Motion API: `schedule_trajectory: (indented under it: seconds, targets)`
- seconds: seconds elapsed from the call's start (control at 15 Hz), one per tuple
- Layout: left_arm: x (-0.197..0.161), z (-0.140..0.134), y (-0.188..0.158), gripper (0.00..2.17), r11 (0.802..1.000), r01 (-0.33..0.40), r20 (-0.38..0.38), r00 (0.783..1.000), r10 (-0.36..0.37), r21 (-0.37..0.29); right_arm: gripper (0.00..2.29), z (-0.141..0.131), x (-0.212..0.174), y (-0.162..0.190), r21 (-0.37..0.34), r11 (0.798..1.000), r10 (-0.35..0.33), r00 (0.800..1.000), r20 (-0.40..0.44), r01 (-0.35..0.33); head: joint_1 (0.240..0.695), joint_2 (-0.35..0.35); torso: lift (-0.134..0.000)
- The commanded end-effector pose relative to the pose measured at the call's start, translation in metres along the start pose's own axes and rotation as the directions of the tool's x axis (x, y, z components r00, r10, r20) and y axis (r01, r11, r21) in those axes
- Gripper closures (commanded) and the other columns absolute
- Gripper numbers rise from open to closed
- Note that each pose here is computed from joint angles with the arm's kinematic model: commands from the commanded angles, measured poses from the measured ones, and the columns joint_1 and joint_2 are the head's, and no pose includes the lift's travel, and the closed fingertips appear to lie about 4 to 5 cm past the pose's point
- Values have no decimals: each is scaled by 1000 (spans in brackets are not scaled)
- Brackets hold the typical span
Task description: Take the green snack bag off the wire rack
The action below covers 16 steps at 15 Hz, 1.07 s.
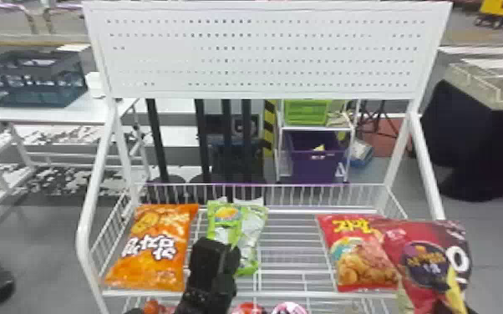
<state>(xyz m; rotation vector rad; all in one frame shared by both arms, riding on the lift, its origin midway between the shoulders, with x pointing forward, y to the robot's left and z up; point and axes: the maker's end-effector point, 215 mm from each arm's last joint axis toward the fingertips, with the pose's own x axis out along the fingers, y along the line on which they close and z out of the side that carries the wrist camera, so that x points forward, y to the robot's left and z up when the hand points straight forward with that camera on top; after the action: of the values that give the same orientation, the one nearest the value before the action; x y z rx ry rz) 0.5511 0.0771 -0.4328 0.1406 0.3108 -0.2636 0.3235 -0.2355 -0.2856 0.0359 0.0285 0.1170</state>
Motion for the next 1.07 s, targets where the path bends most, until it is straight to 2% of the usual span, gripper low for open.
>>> schedule_trajectory:
  seconds: [0.0, 0.13, 0.33, 0.4, 0.6, 0.8, 1.0]
  targets:
    - [-19, 27, -10, 2010, 1000, 16, 60, 998, -15, -10, 2240, -1, 0, 0, 0, 1000, 1, 1000, -1, -1, 499, 0, 0]
    - [-39, 54, -7, 2010, 1000, 13, 119, 993, -11, -14, 2240, 0, 1, 0, 0, 1000, -1, 1000, -1, 1, 499, 0, 0]
    - [-69, 74, 13, 2007, 999, -19, 172, 985, 24, -29, 2240, 0, 1, 0, 0, 1000, 1, 1000, 3, -1, 499, 0, 0]
    - [-76, 74, 27, 2007, 998, -50, 175, 983, 55, -29, 2240, 0, 1, 0, 0, 1000, 1, 1000, 3, -1, 499, 0, 0]
    - [-112, 70, 88, 2003, 985, -147, 194, 968, 163, -90, 2240, 0, 1, 0, 1, 1000, 2, 1000, 2, -2, 499, 0, 0]
    - [-165, 74, 145, 2003, 961, -234, 244, 933, 265, -148, 2240, 0, 1, 1, 0, 1000, 4, 1000, 2, -4, 499, 0, 0]
    - [-207, 80, 170, 2000, 948, -267, 286, 907, 309, -175, 2240, 0, 1, 4, 0, 1000, 11, 1000, 3, -11, 499, 0, 0]
